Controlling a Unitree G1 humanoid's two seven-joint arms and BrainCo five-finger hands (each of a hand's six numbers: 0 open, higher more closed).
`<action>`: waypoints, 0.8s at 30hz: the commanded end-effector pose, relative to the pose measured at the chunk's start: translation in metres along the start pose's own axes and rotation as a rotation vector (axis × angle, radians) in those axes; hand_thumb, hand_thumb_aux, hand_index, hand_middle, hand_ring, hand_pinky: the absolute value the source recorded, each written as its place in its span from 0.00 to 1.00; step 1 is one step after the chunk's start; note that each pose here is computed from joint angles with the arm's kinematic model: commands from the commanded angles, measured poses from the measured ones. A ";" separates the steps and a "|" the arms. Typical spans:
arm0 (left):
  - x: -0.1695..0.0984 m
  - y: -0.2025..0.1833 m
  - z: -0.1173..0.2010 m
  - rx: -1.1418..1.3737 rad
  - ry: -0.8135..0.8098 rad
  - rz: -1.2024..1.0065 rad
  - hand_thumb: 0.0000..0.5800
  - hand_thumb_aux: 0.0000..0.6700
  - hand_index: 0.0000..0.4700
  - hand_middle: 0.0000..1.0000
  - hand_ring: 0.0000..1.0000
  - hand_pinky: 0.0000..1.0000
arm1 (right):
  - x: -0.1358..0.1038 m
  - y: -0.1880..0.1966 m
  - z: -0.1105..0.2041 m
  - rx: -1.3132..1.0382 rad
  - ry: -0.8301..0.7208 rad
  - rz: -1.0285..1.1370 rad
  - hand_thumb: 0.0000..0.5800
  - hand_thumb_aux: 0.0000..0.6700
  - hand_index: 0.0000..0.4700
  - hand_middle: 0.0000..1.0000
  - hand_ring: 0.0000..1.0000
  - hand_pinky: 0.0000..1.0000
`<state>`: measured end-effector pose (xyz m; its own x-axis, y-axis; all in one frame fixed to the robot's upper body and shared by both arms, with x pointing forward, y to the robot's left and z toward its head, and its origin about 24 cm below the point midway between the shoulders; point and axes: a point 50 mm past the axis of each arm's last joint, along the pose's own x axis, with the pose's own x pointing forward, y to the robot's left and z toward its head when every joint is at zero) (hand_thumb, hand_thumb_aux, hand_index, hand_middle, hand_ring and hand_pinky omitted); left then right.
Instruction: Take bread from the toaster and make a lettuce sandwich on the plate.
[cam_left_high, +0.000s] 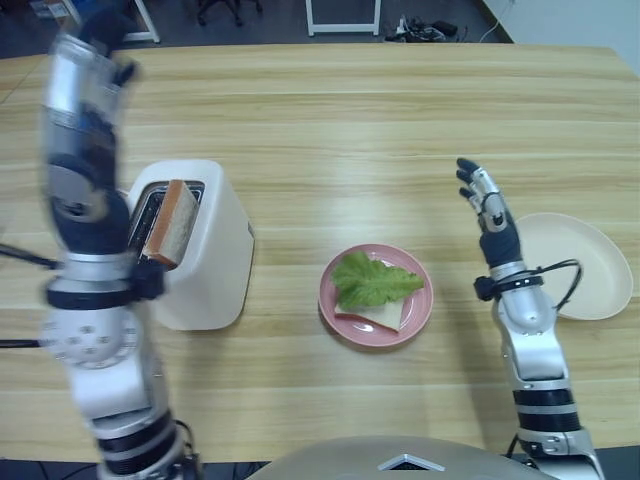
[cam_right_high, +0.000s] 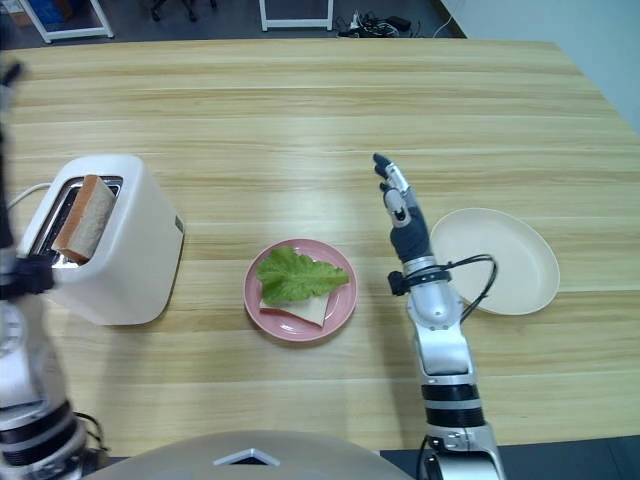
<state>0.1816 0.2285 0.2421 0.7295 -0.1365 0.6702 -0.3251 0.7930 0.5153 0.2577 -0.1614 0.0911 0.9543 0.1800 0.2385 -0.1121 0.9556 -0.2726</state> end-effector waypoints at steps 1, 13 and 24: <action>-0.019 0.002 -0.040 0.320 0.282 -0.107 0.00 0.00 0.00 0.00 0.00 0.00 | -0.003 -0.005 -0.006 0.018 0.018 -0.028 0.00 0.00 0.00 0.00 0.00 0.00; -0.076 0.000 -0.082 0.604 0.643 -0.364 0.00 0.00 0.00 0.00 0.00 0.00 | -0.004 -0.006 -0.008 0.001 0.031 -0.017 0.00 0.00 0.00 0.00 0.00 0.00; -0.083 -0.003 -0.083 0.638 0.676 -0.413 0.00 0.00 0.00 0.00 0.00 0.00 | -0.006 -0.006 -0.009 -0.001 0.035 -0.012 0.00 0.00 0.00 0.00 0.00 0.00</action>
<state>0.1720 0.2895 0.1426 0.9777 0.2048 0.0468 -0.1029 0.2726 0.9566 0.2574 -0.1667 0.0871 0.9587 0.1713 0.2273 -0.1068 0.9568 -0.2704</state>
